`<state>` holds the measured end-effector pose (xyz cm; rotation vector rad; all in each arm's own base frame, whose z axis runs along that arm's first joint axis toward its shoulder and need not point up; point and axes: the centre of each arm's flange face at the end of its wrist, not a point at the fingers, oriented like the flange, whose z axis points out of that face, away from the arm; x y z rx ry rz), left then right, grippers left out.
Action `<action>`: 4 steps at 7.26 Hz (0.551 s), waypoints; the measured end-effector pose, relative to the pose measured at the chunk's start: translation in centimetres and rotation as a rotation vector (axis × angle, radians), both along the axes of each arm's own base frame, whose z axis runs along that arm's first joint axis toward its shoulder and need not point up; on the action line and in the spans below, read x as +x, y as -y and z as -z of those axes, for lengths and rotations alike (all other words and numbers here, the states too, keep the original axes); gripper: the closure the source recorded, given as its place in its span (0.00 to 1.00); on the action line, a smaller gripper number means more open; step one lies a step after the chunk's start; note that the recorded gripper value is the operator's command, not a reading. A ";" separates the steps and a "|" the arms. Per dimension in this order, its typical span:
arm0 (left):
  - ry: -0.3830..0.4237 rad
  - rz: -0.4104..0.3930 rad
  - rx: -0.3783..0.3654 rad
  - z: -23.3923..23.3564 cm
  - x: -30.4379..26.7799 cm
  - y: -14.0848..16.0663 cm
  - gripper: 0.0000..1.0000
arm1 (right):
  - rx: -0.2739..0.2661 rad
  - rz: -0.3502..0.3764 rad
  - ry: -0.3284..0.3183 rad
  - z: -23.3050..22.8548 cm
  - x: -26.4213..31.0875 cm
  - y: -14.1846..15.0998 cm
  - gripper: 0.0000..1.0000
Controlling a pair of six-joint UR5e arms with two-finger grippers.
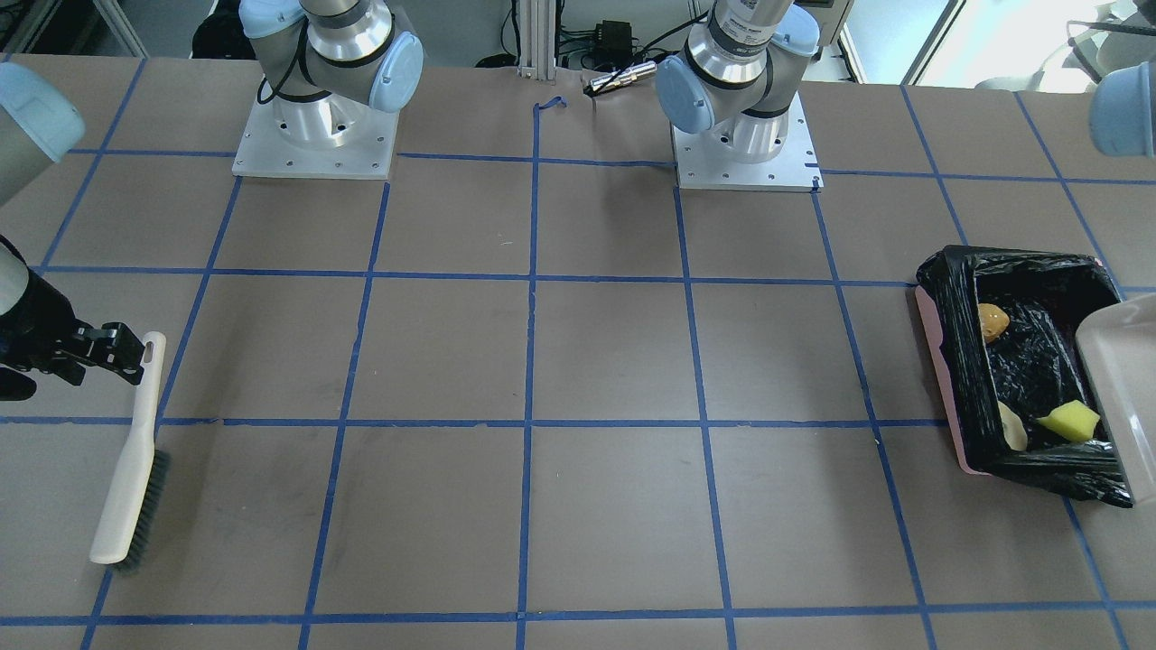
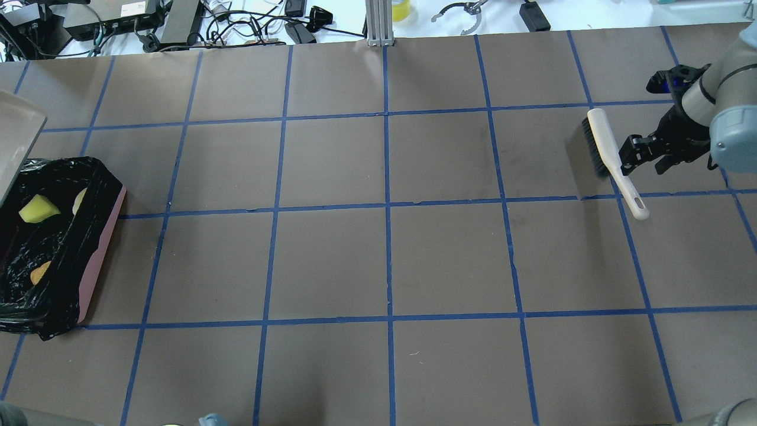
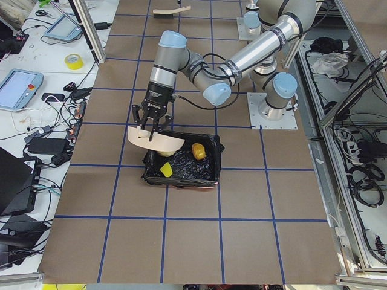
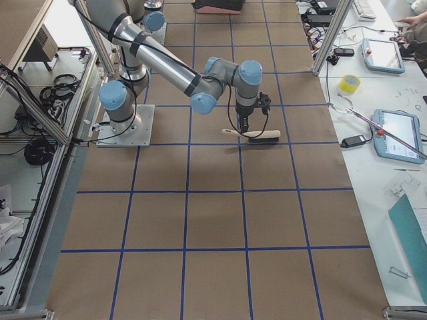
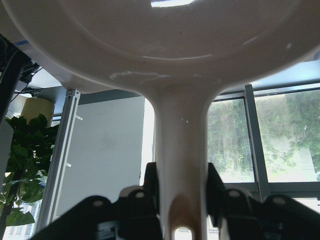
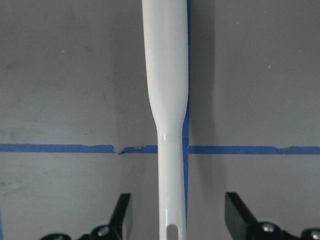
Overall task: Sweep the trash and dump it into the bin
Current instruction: 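Bring the empty dustpan back onto the table while the right gripper releases the brush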
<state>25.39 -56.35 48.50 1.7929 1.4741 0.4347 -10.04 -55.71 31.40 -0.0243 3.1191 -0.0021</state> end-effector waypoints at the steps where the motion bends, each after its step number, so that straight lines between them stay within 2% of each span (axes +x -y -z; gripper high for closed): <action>1: -0.109 -0.003 -0.048 0.4 -3.0 1.8 1.00 | 0.018 0.000 0.002 -2.2 1.7 0.7 0.25; 2: -0.227 0.005 -0.057 1.9 -6.1 3.5 1.00 | 0.045 0.021 0.000 -4.5 4.4 1.1 0.25; 4: -0.420 0.085 -0.020 7.1 -11.2 7.1 1.00 | 0.074 0.069 -0.009 -9.2 10.9 0.7 0.23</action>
